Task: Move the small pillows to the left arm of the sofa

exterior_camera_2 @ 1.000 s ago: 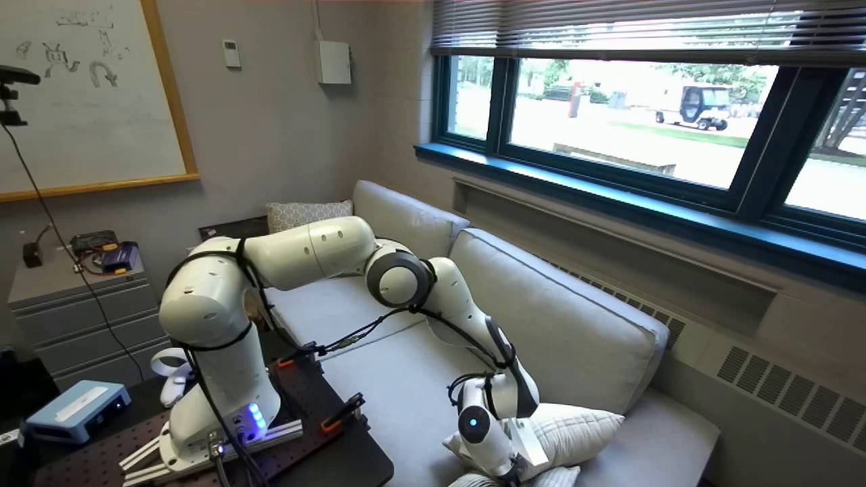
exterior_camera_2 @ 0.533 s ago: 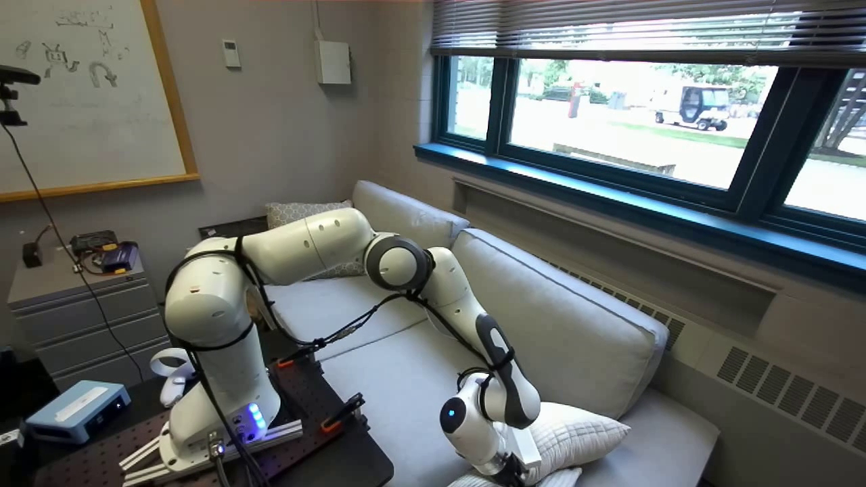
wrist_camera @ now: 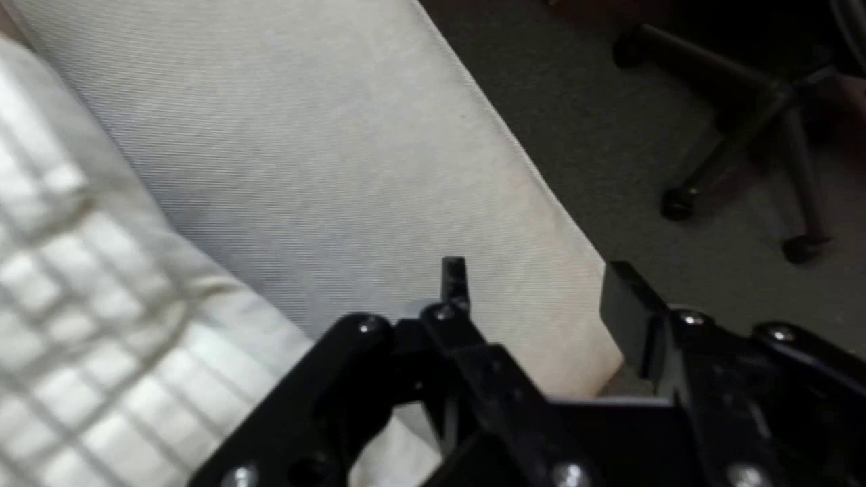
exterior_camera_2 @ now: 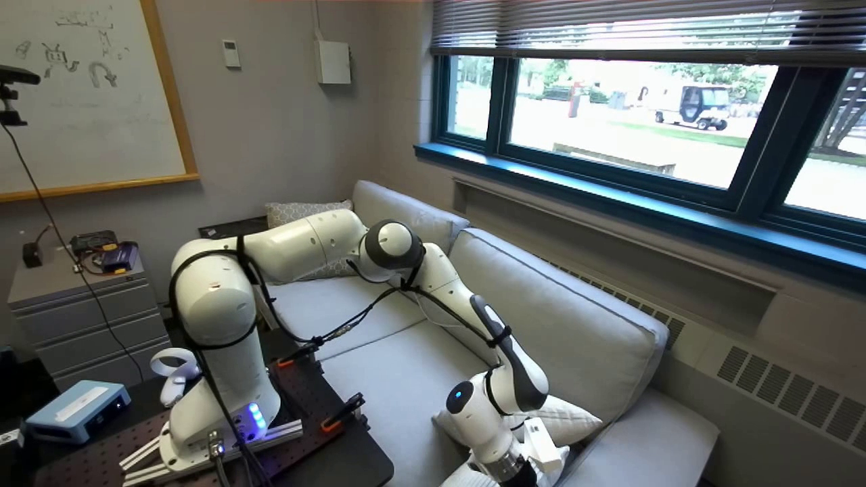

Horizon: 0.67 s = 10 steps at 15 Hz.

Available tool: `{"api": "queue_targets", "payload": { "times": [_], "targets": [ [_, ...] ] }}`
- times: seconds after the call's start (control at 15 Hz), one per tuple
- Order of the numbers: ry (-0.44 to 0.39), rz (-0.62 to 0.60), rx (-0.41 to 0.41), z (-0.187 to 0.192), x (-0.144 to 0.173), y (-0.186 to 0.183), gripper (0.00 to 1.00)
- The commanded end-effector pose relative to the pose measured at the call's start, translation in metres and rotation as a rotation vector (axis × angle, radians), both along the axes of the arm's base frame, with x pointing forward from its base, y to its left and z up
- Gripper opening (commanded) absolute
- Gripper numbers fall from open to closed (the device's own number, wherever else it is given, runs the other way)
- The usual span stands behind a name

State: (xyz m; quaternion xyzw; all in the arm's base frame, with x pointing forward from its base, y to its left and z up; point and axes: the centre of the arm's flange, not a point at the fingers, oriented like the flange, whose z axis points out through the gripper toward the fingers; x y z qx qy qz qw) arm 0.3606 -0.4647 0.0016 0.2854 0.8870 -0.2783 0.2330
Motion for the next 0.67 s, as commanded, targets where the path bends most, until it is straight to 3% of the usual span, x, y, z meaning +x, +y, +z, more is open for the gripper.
{"api": "queue_targets", "payload": {
  "times": [0.0,0.13,0.6],
  "targets": [
    [0.054,-0.038,-0.073,-0.009,-0.028,0.026,0.87],
    [0.076,-0.037,-0.094,-0.007,-0.029,0.034,0.99],
    [0.111,0.093,-0.198,0.032,-0.004,0.092,1.0]
  ]
}}
